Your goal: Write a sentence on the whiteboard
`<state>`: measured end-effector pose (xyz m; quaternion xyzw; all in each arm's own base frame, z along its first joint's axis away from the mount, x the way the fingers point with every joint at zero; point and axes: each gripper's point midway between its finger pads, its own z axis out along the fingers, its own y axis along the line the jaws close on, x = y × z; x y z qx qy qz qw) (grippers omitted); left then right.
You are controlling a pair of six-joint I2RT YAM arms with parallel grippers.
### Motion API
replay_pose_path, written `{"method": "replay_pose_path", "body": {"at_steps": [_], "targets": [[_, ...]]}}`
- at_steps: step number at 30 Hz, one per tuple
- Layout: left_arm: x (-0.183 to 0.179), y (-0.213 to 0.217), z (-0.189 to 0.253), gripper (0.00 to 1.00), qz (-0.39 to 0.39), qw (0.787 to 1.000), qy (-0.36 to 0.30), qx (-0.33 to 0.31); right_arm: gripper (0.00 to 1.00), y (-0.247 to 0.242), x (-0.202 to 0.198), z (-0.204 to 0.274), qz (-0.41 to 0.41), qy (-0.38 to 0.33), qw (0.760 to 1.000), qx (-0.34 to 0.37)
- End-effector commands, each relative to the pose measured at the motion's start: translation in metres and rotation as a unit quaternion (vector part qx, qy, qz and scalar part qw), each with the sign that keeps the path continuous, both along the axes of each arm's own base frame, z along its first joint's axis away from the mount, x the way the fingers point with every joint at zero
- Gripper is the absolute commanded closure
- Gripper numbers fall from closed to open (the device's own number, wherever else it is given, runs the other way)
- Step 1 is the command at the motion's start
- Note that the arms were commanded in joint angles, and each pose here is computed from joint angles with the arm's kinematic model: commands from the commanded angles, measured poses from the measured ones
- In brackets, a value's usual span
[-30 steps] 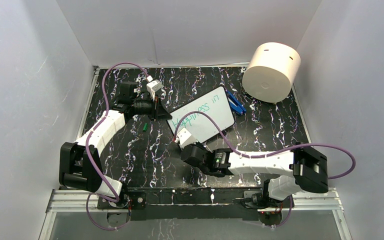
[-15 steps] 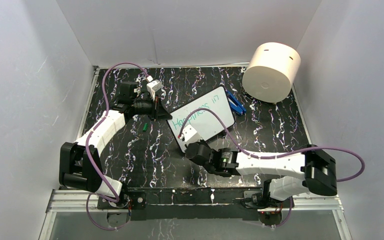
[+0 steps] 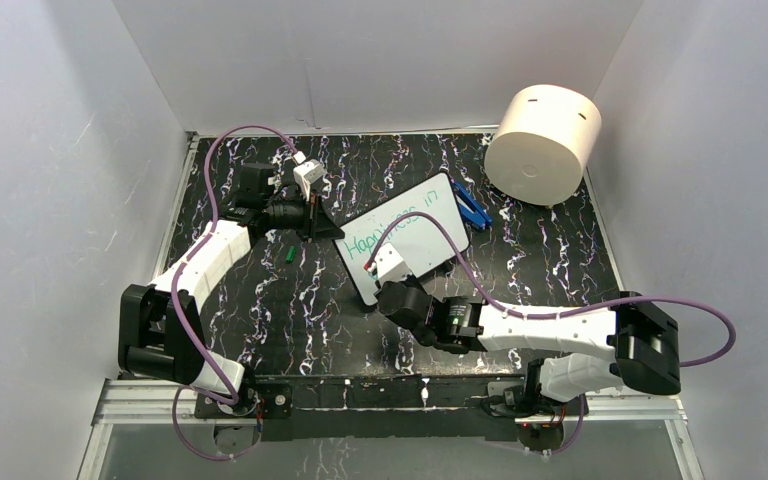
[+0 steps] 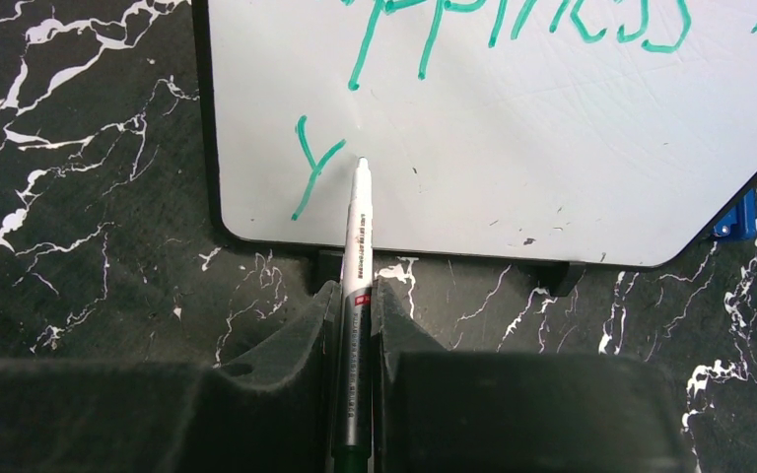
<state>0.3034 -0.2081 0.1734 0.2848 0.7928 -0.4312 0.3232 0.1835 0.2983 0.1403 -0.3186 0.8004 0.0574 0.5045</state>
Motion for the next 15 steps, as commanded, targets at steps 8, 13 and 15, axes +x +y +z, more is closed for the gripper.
{"method": "replay_pose_path", "body": {"at_steps": [8,13,15], "targets": [[0.0035,0.0134,-0.0372,1.0,0.026,0.997,0.023,0.063,1.0,0.0072,0.012,0.0138,-0.014,-0.022,0.999,0.038],[0.0037,0.0136,-0.0368,1.0,0.026,0.997,0.022,0.064,1.0,0.0097,0.013,0.0122,-0.012,-0.022,0.999,0.037],[0.0032,0.0136,-0.0365,1.0,0.026,0.997,0.022,0.064,1.0,0.0112,0.0129,0.0122,-0.011,-0.021,0.999,0.039]]}}
